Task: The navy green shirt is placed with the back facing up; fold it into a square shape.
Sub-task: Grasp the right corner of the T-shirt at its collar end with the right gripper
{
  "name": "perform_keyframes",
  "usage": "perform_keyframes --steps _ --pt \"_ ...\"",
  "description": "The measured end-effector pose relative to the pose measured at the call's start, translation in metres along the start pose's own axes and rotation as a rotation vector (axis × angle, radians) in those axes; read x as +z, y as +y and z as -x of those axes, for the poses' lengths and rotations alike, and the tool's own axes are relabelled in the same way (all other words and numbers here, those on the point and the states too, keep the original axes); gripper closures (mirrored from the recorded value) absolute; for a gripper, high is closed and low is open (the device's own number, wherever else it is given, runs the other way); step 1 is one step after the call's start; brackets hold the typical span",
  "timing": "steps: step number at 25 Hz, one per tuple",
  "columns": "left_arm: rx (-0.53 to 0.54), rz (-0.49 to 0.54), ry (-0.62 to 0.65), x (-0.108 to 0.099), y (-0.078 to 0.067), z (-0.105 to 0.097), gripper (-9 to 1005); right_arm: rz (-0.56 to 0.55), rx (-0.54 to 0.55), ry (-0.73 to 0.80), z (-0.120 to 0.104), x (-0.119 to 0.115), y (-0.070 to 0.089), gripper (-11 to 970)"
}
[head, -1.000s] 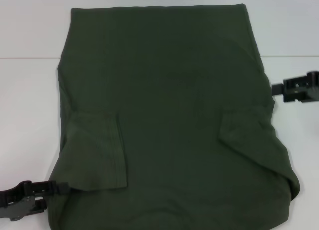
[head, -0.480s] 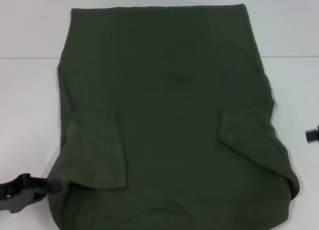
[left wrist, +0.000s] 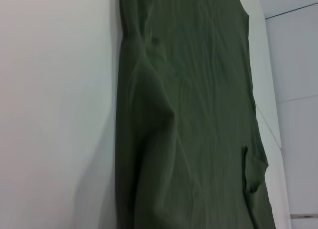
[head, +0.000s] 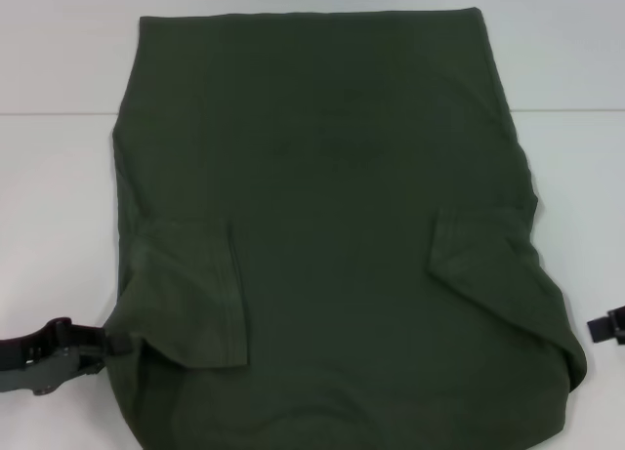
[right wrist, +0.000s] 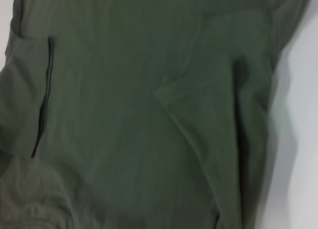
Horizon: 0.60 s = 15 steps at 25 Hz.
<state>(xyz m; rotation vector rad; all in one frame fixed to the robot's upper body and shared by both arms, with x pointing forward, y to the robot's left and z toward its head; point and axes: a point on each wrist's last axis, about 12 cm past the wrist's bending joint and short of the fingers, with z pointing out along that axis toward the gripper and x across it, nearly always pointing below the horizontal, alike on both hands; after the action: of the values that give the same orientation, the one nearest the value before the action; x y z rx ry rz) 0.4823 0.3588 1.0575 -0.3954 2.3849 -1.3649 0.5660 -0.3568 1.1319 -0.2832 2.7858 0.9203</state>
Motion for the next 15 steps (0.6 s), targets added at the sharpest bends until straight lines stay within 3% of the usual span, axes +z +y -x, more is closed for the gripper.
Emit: perform_keyframes --steps 15 --pt "0.003 -0.001 -0.001 0.003 -0.001 0.003 964 -0.049 -0.019 0.054 -0.002 0.029 0.005 373"
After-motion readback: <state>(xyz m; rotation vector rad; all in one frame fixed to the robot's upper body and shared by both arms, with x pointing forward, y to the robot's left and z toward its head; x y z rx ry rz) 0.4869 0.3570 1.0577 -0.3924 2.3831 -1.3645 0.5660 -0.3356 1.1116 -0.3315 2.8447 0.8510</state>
